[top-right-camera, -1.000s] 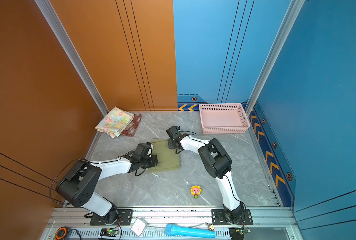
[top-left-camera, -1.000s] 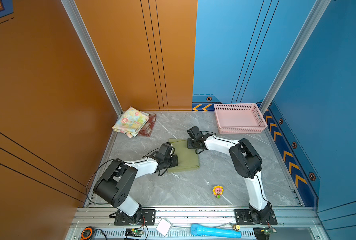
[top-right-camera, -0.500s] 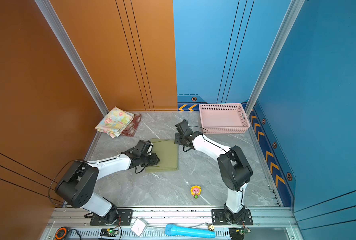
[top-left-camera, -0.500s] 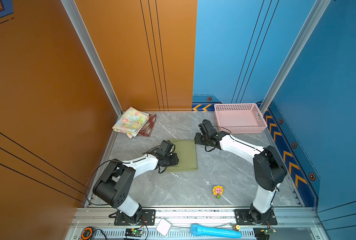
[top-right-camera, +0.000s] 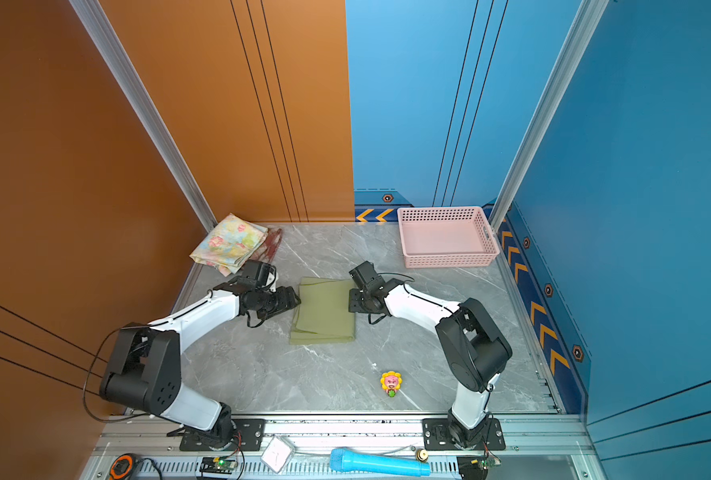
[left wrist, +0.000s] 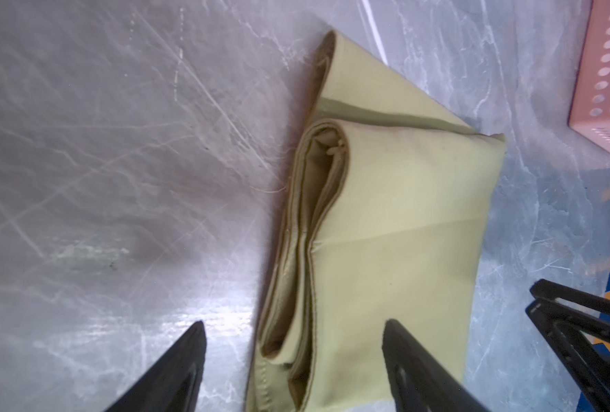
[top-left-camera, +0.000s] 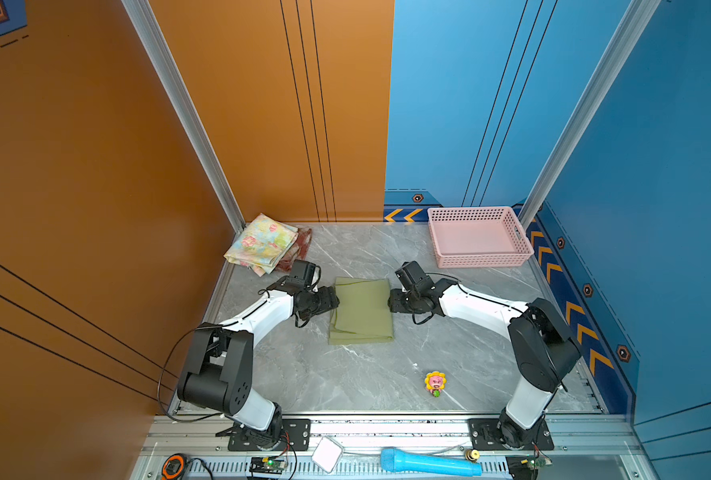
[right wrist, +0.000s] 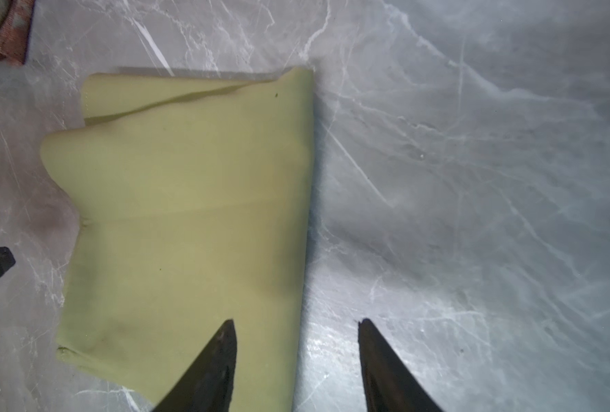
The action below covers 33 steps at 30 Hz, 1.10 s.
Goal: Fold and stack the skirts
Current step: 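Grasp the folded olive skirt's edge with the left gripper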
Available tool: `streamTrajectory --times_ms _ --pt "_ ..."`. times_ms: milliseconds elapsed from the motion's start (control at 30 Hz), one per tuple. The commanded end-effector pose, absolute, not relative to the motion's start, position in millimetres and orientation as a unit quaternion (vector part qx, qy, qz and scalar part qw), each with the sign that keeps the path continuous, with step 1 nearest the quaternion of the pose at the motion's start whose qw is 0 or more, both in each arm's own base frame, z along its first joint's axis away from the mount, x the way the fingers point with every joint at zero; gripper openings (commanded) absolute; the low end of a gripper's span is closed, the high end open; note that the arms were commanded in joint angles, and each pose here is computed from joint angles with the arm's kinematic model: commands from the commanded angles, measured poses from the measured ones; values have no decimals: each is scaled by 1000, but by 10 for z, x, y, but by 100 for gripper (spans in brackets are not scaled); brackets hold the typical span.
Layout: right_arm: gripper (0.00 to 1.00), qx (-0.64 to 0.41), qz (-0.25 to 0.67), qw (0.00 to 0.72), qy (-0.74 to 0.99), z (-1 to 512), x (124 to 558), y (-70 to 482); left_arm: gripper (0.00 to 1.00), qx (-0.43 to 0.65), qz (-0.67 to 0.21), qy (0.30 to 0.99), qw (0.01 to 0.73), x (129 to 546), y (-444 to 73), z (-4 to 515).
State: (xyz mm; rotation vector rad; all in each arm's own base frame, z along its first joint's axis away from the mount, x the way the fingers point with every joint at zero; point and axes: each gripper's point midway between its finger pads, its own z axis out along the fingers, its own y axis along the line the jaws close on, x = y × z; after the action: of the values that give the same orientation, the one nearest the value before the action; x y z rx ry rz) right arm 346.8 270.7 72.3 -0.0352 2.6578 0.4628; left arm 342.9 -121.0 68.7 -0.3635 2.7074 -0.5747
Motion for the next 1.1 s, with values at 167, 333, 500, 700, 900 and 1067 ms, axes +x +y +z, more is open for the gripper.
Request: streamTrajectory --times_ms 167,333,500,700,900,1067 --pt "57 -9 154 181 971 402 3410 2732 82 -92 -227 962 123 3490 -1410 441" --pt "57 -8 154 172 973 319 3415 2722 81 -87 -222 966 104 3457 -1482 272" --pt "53 -6 161 167 973 259 3428 2744 78 -74 -221 969 84 3345 -1574 160" --pt "48 4 171 165 972 214 3461 2768 75 -84 -201 975 43 3127 -1526 -11" --pt "44 10 177 160 971 161 3467 2802 74 -96 -193 976 10 2957 -1512 -188" --pt "41 17 181 157 971 115 3476 2823 72 -98 -209 973 -6 2930 -1593 -291"
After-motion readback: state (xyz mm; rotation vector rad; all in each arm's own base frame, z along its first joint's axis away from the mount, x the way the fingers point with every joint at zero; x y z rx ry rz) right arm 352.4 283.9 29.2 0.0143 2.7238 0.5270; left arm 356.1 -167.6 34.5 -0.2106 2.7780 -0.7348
